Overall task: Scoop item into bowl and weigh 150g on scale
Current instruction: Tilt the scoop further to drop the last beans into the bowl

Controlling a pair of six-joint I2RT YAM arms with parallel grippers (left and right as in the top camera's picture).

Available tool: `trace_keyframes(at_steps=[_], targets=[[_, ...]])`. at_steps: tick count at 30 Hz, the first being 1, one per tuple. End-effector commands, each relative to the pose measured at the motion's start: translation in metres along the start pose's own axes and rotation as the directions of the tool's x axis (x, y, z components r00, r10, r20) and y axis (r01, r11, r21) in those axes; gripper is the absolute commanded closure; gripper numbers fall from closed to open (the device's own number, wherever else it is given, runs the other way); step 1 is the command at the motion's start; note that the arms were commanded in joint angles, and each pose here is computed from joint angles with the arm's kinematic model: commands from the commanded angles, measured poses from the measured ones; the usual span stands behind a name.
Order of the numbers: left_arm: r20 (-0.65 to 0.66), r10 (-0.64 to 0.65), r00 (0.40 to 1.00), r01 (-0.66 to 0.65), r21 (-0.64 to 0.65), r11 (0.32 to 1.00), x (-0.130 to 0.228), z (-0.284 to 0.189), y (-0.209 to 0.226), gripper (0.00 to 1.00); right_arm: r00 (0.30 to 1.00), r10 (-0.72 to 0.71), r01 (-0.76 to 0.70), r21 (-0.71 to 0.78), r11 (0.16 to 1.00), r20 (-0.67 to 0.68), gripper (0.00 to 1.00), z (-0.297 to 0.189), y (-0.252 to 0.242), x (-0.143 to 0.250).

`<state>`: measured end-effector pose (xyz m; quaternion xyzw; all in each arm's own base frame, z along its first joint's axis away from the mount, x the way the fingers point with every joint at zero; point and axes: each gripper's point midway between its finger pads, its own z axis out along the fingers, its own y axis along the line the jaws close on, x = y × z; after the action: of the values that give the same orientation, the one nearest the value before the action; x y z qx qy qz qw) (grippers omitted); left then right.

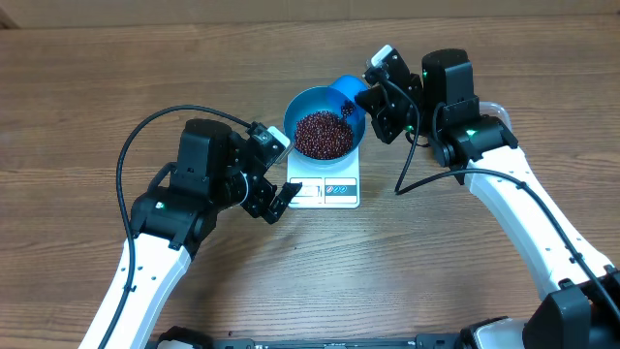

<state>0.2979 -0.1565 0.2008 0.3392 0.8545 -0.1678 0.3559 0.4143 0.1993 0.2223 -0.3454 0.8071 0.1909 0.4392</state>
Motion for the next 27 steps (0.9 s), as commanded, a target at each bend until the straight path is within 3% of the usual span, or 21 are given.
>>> trace_keyframes(at_steps=[1,27], targets=[[0.027,-0.009,1.0,0.009,0.003,1.0,-0.01,-0.005,0.001,0.0,0.999,-0.018,0.018,0.001,1.0,0.028,0.96,-0.003,0.0,-0.012],[0.027,-0.009,1.0,0.009,0.003,1.0,-0.01,-0.005,0.001,0.01,0.999,-0.022,0.022,0.004,1.0,0.037,0.96,-0.003,-0.001,-0.014]])
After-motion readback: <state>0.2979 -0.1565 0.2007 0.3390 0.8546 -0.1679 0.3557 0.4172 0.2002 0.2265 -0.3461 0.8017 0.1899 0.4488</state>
